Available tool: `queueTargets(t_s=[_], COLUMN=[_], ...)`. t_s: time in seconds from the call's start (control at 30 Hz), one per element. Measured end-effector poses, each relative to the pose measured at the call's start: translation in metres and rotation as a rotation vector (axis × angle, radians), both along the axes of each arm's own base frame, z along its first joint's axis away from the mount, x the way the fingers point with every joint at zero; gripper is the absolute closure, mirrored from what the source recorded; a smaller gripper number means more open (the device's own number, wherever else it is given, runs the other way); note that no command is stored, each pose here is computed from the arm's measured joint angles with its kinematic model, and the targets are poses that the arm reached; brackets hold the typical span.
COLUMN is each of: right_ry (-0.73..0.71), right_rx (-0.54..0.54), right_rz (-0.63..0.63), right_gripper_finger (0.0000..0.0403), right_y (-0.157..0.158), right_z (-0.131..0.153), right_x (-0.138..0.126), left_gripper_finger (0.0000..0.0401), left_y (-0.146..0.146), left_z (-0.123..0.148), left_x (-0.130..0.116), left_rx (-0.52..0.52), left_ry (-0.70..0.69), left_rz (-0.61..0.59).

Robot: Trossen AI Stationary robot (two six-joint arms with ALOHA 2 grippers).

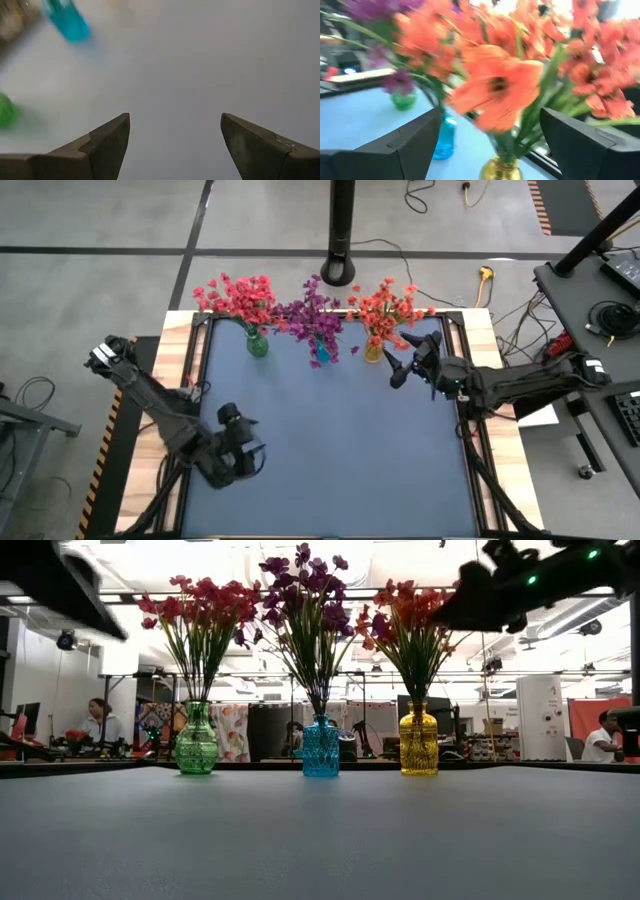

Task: Sort flowers into vase by color
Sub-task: Return to Home Position

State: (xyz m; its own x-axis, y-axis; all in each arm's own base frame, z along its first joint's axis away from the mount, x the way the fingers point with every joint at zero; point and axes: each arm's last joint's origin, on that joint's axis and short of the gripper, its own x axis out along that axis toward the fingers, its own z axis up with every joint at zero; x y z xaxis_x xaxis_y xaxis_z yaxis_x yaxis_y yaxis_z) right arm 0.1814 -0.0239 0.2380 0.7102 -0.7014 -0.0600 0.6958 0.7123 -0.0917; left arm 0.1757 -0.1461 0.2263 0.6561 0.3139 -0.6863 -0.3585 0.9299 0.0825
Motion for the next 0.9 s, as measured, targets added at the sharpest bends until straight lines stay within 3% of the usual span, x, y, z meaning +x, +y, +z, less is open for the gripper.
queueTargets(t_s=[0.13,0.33,0.43,0.57,0.7,0.77,0.9], right_ry=[-0.014,-0.019,-0.025,-0.001,-0.071,-0.113,-0.21], right_rx=[-0.034,-0.05,-0.05,-0.095,-0.123,-0.157,-0.197], right_rz=[0.109,0.256,0.32,0.446,0.564,0.636,0.659], right_gripper_finger=[0.0071,0.0071,0.0071,0.0071,0.0071,0.0071,0.0071], right_y=[0.016,0.038,0.048,0.06,0.063,0.064,0.06], right_z=[0.007,0.013,0.014,0.01,0.004,0.0,-0.006], right_x=[-0.005,-0.014,-0.017,-0.021,-0.027,-0.032,-0.044], left_gripper_finger=[0.0107,0.0107,0.0107,0.0107,0.0107,0.0107,0.0107], left_y=[-0.016,-0.017,-0.022,-0.046,-0.056,-0.054,-0.04], left_z=[0.01,0.011,0.012,0.02,0.022,0.014,0.003], left_x=[-0.013,-0.022,-0.02,0.003,0.035,0.052,0.089], left_rx=[0.092,-0.078,-0.033,0.266,0.467,0.486,0.412], left_ry=[-0.138,-0.002,-0.066,-0.332,-0.382,-0.357,-0.397], left_rz=[-0.041,0.003,-0.034,-0.17,-0.222,-0.299,-0.458])
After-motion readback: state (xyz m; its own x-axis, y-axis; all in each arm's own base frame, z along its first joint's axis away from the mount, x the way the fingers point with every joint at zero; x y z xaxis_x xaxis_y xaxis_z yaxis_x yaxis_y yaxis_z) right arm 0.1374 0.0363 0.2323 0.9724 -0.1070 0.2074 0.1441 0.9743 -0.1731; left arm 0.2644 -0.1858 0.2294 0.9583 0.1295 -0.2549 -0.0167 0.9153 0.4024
